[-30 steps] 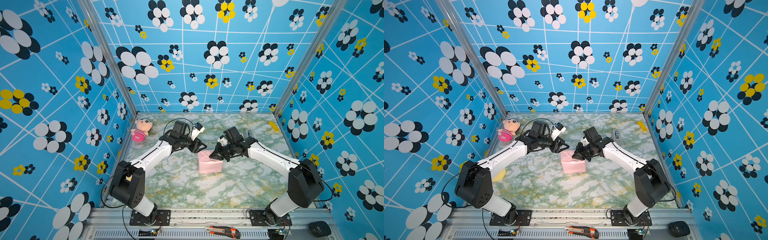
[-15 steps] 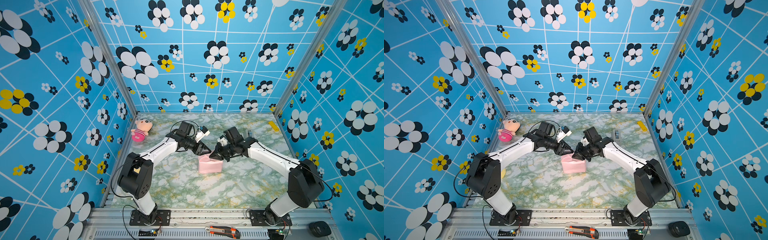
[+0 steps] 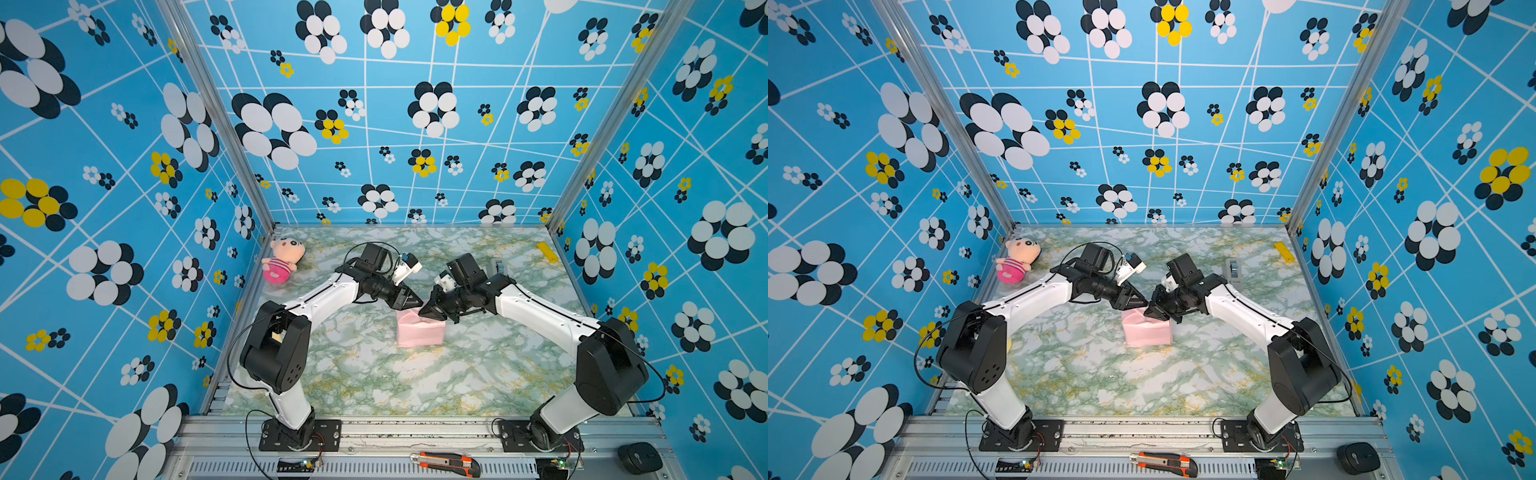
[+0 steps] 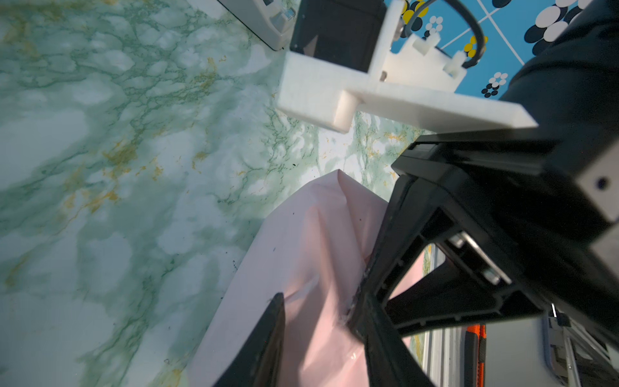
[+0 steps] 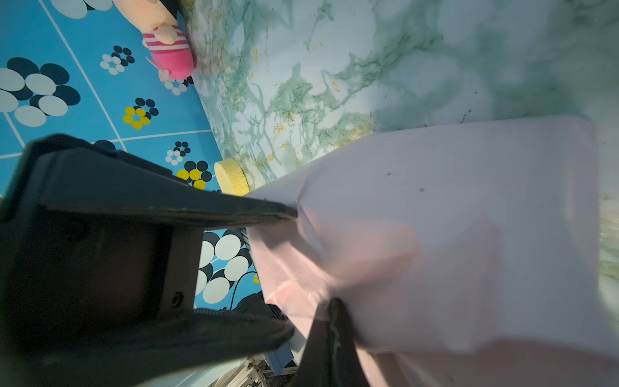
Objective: Wrap a gift box in wrapping paper
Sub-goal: Stick the wrapping paper to the gift box.
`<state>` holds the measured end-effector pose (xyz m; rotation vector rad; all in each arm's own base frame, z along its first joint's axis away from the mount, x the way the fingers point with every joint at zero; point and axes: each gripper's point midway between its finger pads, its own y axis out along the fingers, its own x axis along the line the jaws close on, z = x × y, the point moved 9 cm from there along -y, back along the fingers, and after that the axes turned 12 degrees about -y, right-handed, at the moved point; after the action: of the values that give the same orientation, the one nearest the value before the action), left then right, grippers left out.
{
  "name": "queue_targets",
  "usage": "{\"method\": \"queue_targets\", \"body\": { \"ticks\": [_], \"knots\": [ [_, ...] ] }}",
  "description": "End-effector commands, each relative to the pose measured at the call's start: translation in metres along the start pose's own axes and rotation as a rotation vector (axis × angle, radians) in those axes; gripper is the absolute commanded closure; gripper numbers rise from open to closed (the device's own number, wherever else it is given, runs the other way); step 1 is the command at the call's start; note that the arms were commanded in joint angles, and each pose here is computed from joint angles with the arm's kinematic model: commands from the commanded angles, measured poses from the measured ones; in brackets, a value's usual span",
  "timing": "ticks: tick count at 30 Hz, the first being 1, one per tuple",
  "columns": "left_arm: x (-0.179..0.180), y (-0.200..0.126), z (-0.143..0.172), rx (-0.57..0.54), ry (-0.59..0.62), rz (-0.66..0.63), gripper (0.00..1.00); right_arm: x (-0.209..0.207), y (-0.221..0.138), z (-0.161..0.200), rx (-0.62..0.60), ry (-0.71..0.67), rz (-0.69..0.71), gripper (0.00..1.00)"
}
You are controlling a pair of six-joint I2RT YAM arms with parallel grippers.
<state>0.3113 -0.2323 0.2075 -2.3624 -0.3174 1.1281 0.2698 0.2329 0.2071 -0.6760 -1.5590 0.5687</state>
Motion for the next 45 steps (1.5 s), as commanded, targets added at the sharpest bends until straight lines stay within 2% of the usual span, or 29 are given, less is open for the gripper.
{"method": "queue_targets", "body": {
  "ticks": [1, 9, 11, 14, 16, 21, 28, 33, 38, 42, 45],
  "knots": [
    [-0.003, 0.007, 0.000, 0.023, -0.006, 0.034, 0.62, -0.023, 0.008, 0.014, 0.067, 0.057, 0.095, 1.00],
    [-0.007, 0.010, 0.001, 0.034, -0.002, 0.058, 0.66, -0.022, 0.007, 0.013, 0.064, 0.058, 0.093, 1.00],
    [-0.006, 0.009, 0.002, 0.035, -0.003, 0.055, 0.75, -0.021, 0.006, 0.013, 0.061, 0.058, 0.089, 1.00],
    [-0.004, 0.010, 0.004, 0.041, -0.004, 0.039, 0.94, -0.018, 0.005, 0.012, 0.057, 0.057, 0.080, 1.00],
    [-0.002, 0.010, 0.005, 0.044, -0.006, 0.022, 1.00, -0.017, 0.003, 0.012, 0.053, 0.058, 0.075, 1.00],
    [-0.002, 0.010, 0.007, 0.047, -0.001, 0.010, 1.00, -0.013, -0.004, 0.012, 0.032, 0.060, 0.060, 0.97],
    [0.000, 0.010, 0.008, 0.047, 0.008, -0.018, 1.00, -0.011, -0.006, 0.013, 0.027, 0.078, 0.032, 0.87],
    [0.001, 0.011, 0.009, 0.050, 0.009, -0.029, 1.00, -0.007, -0.010, 0.014, 0.020, 0.078, 0.017, 0.85],
    [0.001, 0.011, 0.009, 0.048, 0.013, -0.036, 1.00, -0.008, -0.012, 0.016, 0.032, 0.083, 0.028, 0.86],
    [0.002, 0.011, 0.009, 0.048, 0.015, -0.044, 1.00, -0.012, -0.013, 0.019, 0.041, 0.091, 0.051, 0.94],
    [0.003, 0.011, 0.010, 0.049, 0.018, -0.052, 1.00, -0.016, -0.016, 0.023, 0.051, 0.095, 0.097, 0.96]
  ]
}}
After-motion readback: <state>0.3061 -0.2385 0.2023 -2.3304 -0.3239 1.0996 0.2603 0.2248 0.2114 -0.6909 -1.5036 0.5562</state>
